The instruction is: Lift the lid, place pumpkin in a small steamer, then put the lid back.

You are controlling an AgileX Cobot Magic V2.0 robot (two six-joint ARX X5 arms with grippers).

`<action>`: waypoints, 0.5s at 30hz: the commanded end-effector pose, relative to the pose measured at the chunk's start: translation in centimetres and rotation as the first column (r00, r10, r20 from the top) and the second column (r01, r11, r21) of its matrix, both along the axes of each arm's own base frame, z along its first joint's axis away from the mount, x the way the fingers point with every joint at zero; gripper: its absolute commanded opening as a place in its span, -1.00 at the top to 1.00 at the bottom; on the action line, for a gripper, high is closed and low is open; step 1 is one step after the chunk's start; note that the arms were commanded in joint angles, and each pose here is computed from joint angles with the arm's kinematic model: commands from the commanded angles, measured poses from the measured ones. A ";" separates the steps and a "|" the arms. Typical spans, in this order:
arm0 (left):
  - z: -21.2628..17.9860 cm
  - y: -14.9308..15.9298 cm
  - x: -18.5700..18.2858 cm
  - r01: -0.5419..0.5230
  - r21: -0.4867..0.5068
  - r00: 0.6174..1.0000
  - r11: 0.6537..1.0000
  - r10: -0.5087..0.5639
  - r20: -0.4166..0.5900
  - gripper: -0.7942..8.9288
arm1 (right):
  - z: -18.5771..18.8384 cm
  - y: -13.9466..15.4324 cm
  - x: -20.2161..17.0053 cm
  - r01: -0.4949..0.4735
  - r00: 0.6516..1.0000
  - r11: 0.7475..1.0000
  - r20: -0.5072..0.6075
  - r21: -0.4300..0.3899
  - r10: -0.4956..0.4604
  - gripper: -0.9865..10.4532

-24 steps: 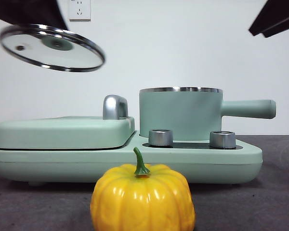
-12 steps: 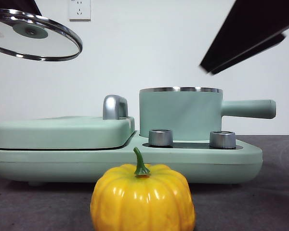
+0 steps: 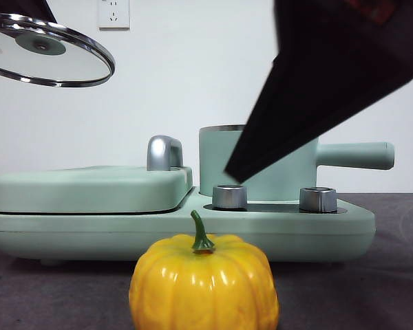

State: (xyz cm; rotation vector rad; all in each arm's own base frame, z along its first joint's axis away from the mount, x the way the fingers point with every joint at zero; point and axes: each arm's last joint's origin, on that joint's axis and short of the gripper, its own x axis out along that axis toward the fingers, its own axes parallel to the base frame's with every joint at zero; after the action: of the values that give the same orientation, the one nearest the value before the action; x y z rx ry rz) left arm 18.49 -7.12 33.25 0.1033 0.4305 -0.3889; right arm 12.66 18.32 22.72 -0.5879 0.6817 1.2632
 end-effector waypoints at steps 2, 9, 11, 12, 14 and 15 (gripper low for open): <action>0.8 0.0 0.0 -0.002 -0.024 0.999 1.000 0.003 0.041 0.82 | -0.3 1.4 0.0 -0.041 0.999 0.999 0.002 0.009 0.041 0.09; 0.8 0.1 0.1 -0.010 -0.024 0.999 1.000 0.011 0.040 0.82 | -2.0 2.8 0.1 -0.080 0.996 0.997 -0.041 -0.020 0.079 0.05; 0.8 0.2 0.1 -0.016 -0.024 0.999 1.000 0.017 0.040 0.82 | -2.6 3.1 0.3 -0.079 0.996 0.996 -0.054 -0.039 0.077 0.05; 0.8 0.3 0.2 -0.019 -0.024 0.999 1.000 0.020 0.040 0.82 | -2.8 3.2 0.4 -0.080 0.995 0.996 -0.059 -0.046 0.077 0.05; 0.8 0.4 0.2 -0.024 -0.024 0.999 0.999 0.025 0.039 0.82 | -3.4 3.4 0.5 -0.079 0.995 0.995 -0.066 -0.060 0.075 0.03; 0.8 0.4 0.2 -0.026 -0.024 0.999 0.999 0.027 0.040 0.82 | -3.6 3.5 0.6 -0.077 0.995 0.995 -0.066 -0.065 0.072 0.02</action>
State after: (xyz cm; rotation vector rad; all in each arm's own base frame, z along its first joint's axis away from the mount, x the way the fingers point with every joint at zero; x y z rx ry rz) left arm 18.66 -6.68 33.23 0.0982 0.4317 -0.3656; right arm 13.26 21.28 18.99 -0.6296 0.7786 1.3266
